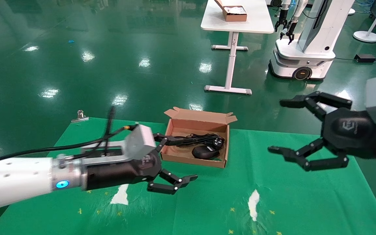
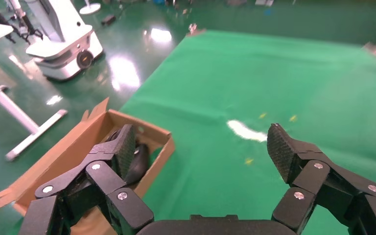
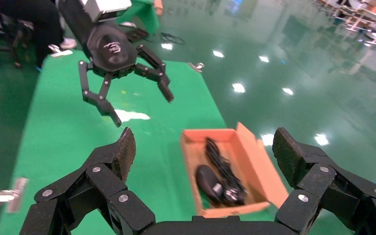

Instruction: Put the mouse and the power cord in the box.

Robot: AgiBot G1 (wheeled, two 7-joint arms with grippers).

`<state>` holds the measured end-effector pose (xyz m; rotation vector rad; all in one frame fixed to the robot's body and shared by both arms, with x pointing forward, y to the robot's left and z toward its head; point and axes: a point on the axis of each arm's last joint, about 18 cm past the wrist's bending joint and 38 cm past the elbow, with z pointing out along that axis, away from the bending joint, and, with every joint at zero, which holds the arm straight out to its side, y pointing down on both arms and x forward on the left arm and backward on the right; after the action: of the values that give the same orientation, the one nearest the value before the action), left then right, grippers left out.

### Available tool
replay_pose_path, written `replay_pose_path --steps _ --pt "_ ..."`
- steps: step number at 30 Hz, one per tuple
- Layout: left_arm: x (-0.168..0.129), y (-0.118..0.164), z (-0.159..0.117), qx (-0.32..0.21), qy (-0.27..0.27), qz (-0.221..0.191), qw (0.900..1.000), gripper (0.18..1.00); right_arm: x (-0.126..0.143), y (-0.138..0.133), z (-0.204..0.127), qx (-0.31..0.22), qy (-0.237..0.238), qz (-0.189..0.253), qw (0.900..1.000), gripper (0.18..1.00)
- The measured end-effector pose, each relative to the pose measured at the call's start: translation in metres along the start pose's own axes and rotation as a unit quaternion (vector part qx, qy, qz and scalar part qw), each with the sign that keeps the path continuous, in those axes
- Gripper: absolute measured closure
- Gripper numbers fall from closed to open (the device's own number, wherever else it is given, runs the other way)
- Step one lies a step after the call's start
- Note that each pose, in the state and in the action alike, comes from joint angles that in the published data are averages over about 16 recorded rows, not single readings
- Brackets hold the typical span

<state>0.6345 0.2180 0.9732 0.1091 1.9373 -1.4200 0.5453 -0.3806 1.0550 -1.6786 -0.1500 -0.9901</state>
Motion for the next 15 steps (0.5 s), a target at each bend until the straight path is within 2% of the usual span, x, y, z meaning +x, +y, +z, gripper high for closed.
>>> replay_pose_path --steps 9,15 --pt "0.023 -0.015 -0.052 0.06 0.026 -0.041 0.997 0.196 -0.031 -0.003 0.013 0.031 -0.036 0.028 0.998 0.178" --pt "0.041 -0.028 -0.088 0.093 0.048 -0.055 0.993 0.185 -0.054 -0.007 0.02 0.051 -0.062 0.049 0.996 0.178"
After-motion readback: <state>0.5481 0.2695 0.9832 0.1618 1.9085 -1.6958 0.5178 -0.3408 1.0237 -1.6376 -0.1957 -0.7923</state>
